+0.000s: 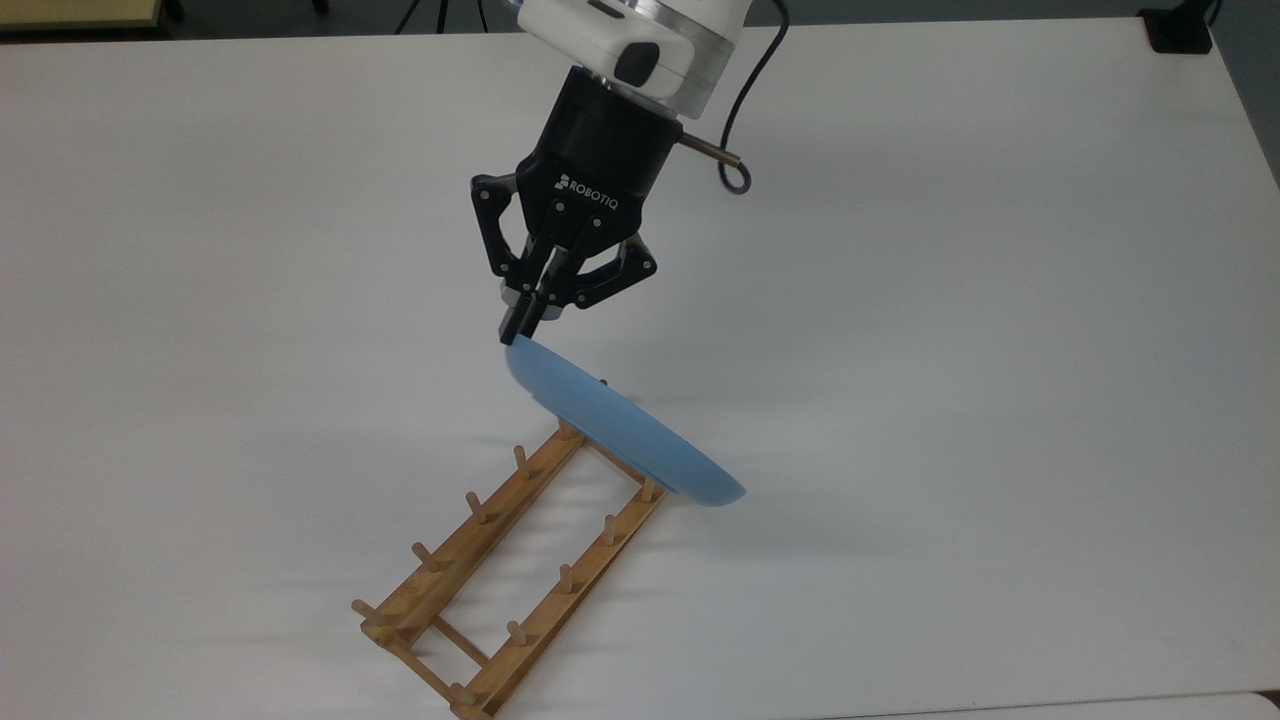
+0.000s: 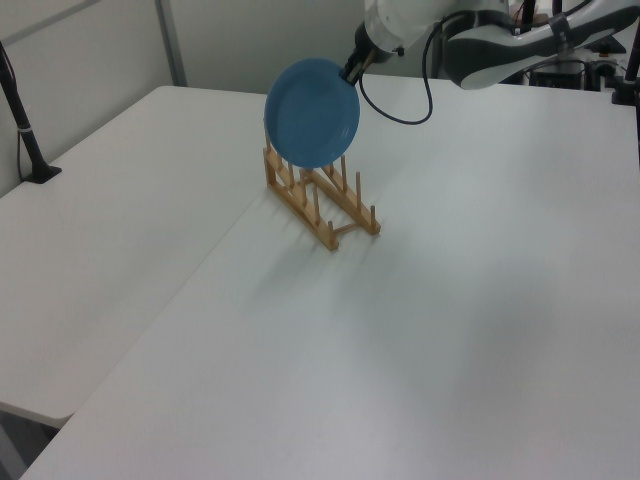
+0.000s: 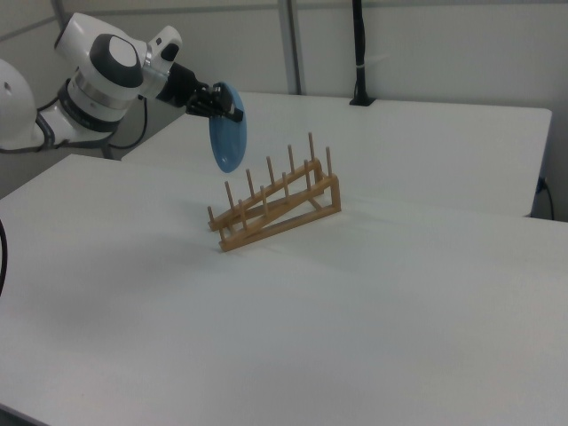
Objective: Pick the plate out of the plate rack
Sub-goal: 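Lift the gripped plate up out of the rack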
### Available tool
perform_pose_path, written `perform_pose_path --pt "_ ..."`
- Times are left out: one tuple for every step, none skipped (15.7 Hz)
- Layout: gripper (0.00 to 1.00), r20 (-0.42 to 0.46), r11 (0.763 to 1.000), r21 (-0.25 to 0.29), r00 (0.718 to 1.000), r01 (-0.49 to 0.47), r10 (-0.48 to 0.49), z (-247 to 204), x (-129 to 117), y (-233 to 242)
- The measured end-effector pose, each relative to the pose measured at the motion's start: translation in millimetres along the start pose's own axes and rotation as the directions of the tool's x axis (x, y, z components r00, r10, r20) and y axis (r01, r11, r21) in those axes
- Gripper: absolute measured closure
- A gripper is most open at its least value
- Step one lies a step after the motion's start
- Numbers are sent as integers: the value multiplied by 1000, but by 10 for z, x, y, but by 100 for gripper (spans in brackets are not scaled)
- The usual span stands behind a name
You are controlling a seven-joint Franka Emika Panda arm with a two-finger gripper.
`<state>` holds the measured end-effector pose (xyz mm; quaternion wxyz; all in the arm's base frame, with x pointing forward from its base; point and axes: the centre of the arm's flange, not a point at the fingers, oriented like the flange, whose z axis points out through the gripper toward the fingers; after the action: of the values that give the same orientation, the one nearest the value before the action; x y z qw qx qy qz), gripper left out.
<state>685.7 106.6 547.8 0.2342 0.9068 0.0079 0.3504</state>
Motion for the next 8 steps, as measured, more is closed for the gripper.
perform_pose_path --pt "95 19 999 28 999 -35 35 -5 -1 0" --pt "95 45 996 58 996 -74 72 4 -8 2" --pt "95 77 989 92 991 -116 109 25 -21 15" --pt "95 116 980 131 984 -150 136 60 -42 39" --pt "95 156 969 170 976 -177 151 101 -72 61" --pt "95 207 958 208 966 -197 154 150 -116 86" --pt "95 261 948 240 955 -207 143 193 -165 114" --pt "95 318 939 274 941 -209 117 227 -223 138"
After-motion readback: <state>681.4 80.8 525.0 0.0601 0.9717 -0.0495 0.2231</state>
